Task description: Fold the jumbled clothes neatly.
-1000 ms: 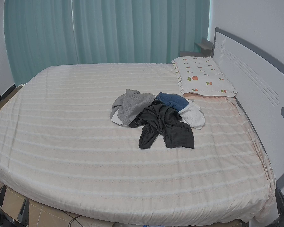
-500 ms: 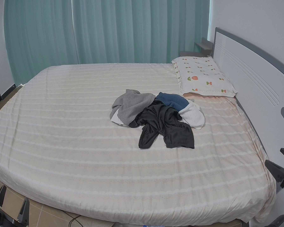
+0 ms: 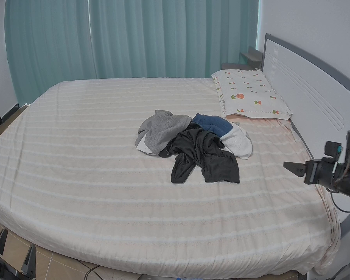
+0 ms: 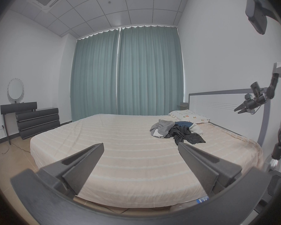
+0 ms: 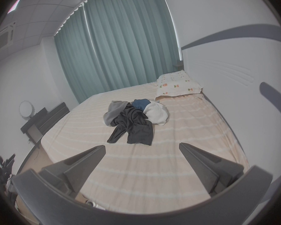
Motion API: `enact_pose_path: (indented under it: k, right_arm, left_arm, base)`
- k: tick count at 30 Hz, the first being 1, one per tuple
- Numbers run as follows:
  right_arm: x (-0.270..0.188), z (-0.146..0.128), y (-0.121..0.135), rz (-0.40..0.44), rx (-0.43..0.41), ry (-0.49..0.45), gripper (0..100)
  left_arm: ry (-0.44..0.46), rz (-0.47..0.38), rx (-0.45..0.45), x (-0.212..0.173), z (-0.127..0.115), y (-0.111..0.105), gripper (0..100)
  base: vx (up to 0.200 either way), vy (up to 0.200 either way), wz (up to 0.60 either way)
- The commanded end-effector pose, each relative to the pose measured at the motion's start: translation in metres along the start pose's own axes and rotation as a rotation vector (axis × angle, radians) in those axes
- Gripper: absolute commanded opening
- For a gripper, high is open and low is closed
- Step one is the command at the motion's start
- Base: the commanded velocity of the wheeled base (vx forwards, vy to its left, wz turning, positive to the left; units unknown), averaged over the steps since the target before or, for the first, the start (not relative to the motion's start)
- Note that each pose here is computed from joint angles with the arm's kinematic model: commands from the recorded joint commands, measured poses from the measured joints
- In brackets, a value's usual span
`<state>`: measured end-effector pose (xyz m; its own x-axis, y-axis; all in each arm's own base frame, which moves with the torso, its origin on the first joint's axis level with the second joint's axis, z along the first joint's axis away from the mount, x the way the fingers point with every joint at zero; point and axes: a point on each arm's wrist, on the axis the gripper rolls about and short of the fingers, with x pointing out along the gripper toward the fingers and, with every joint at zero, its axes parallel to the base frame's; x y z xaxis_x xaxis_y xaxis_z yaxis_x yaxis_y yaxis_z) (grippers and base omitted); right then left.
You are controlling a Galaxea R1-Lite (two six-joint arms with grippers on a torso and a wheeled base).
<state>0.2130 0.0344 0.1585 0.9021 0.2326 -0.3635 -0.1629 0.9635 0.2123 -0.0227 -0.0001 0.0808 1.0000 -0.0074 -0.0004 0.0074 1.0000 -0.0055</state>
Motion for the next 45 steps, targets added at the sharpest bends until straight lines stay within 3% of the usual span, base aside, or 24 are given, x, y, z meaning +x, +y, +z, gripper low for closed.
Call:
enact_pose_path:
  k: [1,5,10,19,45]
  right_arm:
    - [0.211,-0.063,0.008,-0.075,0.115,0.121,100]
    - [0.230,-0.077,0.010,-0.078,0.205,0.139,100]
    - [0.261,-0.100,0.010,-0.089,0.231,0.157,100]
    - [0.284,-0.103,0.016,-0.083,0.368,0.135,100]
    - [0.331,-0.115,0.001,-0.111,0.387,0.126,100]
  left_arm:
    - [0.004,0.000,-0.001,0.000,-0.005,0.000,100]
    - [0.004,0.000,-0.001,0.000,-0.005,0.000,100]
    - [0.004,0.001,-0.001,0.000,-0.005,0.000,100]
    - [0.004,0.000,-0.001,0.000,-0.005,0.000,100]
    - [0.004,0.001,-0.001,0.000,-0.005,0.000,100]
  base:
    - [0.000,0.000,0.00]
    - [0.000,0.000,0.00]
    - [0.000,0.000,0.00]
    - [0.000,0.000,0.00]
    - [0.000,0.000,0.00]
